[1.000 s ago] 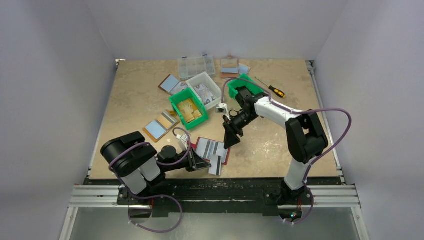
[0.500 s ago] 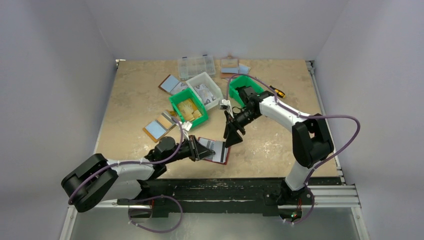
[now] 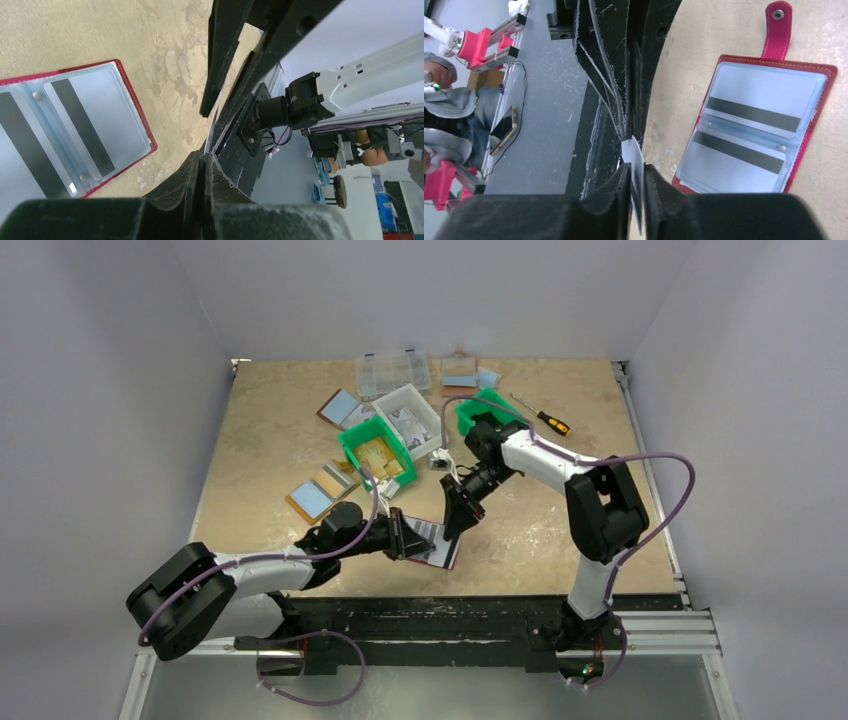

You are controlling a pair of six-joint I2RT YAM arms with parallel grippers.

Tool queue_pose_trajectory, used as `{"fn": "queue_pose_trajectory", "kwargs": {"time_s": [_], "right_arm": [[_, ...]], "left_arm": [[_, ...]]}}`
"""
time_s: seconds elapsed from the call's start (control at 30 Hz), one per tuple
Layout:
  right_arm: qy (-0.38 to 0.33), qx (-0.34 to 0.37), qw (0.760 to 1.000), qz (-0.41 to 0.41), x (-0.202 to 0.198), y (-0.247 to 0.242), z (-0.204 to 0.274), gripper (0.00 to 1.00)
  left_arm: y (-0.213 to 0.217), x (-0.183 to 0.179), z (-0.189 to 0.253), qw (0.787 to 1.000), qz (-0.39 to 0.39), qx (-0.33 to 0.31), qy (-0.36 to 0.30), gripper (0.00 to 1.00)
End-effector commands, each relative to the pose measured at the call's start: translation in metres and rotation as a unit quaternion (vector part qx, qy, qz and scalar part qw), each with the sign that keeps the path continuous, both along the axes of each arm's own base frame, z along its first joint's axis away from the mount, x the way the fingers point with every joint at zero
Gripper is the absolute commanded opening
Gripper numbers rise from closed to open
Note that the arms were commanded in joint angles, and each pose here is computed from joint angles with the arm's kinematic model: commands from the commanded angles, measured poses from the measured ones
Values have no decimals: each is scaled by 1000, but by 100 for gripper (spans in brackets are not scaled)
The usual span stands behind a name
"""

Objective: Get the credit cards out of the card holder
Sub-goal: Place the credit card in the storage box.

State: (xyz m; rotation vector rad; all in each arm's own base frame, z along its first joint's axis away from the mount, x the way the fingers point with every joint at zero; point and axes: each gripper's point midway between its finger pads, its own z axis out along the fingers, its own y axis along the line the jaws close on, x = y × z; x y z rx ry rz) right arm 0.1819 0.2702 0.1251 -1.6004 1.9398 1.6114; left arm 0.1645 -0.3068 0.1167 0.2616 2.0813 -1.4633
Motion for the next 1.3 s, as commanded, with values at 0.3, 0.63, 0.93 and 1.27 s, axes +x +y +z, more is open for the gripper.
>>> {"fn": "queue_pose_trajectory", "kwargs": {"time_s": [0.3,0.63,0.93,1.27], "right_arm": [[-59,25,998,-6,14,-2,26,0],[-321,-36,942,-95,92,-15,74,0],[-565,-89,817,-72,184,-23,138,0],[-670,-115,730,-69,241,3,168,0]], "left_arm": [[43,39,16,995,82,35,-48,47],[134,89,73,928,239,257,-126,100],[180,104,50,859,251,422,-142,95],[195,105,62,844,283,427,-156,94]]}}
